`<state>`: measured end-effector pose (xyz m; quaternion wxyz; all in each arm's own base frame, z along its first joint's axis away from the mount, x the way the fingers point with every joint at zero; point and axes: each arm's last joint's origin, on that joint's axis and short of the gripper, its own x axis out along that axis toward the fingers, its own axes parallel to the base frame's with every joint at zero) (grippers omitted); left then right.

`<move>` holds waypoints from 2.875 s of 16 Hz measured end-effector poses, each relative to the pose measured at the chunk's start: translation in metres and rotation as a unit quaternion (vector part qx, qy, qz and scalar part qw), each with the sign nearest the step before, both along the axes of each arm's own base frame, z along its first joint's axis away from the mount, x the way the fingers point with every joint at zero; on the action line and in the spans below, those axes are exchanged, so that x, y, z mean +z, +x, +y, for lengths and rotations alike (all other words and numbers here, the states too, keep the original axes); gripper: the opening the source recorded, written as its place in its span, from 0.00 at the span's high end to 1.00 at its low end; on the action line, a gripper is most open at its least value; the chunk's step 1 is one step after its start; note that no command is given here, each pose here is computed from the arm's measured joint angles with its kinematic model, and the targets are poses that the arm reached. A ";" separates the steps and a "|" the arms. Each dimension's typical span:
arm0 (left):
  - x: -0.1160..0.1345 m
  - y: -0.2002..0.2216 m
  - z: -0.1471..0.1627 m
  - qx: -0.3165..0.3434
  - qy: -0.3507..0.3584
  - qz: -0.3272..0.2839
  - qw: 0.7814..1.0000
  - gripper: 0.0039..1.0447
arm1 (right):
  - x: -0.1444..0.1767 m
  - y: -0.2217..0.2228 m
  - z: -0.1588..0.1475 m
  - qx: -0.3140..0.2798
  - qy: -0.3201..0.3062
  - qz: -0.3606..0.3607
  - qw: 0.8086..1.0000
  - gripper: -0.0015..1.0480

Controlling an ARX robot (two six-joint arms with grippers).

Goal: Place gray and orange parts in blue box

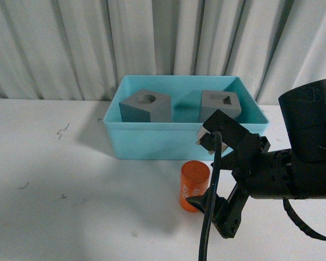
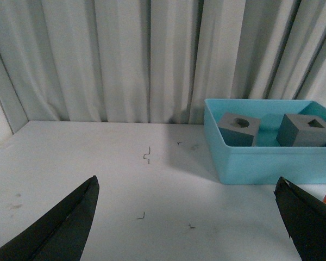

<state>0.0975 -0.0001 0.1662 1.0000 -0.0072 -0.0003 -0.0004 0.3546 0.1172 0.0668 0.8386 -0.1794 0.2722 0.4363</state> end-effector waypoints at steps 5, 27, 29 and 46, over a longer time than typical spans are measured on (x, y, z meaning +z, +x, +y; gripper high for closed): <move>0.000 0.000 0.000 0.000 0.000 0.000 1.000 0.06 | -0.002 0.010 0.008 0.004 0.001 -0.003 1.000 0.06; 0.000 0.000 0.000 0.000 0.000 0.000 1.000 0.06 | 0.142 0.078 -0.070 -0.212 0.117 -0.187 0.952 0.55; 0.000 0.000 0.000 0.000 0.000 0.000 1.000 0.06 | 0.139 0.103 -0.040 -0.195 0.124 -0.176 0.957 0.55; 0.000 0.000 0.000 0.000 0.000 0.000 1.000 0.06 | 0.065 0.156 0.051 -0.160 0.109 -0.064 0.979 0.55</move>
